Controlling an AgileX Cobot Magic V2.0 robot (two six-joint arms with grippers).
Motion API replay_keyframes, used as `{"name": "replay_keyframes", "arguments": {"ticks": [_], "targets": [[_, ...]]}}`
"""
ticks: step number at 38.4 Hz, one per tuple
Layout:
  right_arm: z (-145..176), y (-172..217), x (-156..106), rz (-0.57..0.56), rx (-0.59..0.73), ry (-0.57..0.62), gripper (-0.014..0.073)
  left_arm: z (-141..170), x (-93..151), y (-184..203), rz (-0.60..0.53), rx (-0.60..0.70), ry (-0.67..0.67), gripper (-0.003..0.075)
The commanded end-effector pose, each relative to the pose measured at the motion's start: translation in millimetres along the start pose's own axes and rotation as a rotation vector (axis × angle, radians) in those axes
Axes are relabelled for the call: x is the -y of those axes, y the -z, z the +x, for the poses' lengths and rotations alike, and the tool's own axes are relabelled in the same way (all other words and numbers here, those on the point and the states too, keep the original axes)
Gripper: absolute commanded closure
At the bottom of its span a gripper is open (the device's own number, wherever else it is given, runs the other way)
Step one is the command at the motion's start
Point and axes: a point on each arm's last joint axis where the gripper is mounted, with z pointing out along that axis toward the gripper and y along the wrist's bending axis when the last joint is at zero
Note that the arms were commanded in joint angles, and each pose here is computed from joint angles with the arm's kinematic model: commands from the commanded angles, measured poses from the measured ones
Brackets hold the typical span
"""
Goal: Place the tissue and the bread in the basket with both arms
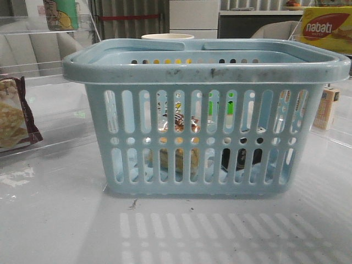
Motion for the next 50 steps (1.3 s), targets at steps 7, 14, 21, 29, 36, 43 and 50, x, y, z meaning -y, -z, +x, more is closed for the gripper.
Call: {"name": "replay_keyframes", "arguments": {"ticks": [7, 14, 21, 29, 36, 43, 50], "targets": [[-13, 5, 1, 0.014, 0.097, 0.018, 0.0015, 40, 21, 71, 0.002, 0.125, -0.007, 0.0279], [-13, 5, 1, 0.014, 0.097, 0.018, 0.0015, 90, 31, 95, 0.002, 0.117, -0.010, 0.0279], [-12, 5, 1, 0.013, 0.088, 0.018, 0.0015, 131, 37, 115, -0.034, 0.136, 0.019, 0.0287], [-9, 4, 1, 0.014, 0.050, 0.019, 0.0015, 158, 32, 122, -0.138, 0.126, 0.093, 0.0286], [-5, 4, 1, 0.013, 0.006, 0.018, 0.0109, 159, 32, 120, -0.136, 0.120, 0.118, 0.0300], [-4, 4, 1, 0.013, -0.011, 0.018, 0.0388, 159, 31, 120, -0.137, 0.122, 0.129, 0.0469], [-3, 4, 1, 0.013, -0.018, 0.018, 0.0535, 159, 31, 120, -0.137, 0.122, 0.129, 0.0629]]}}
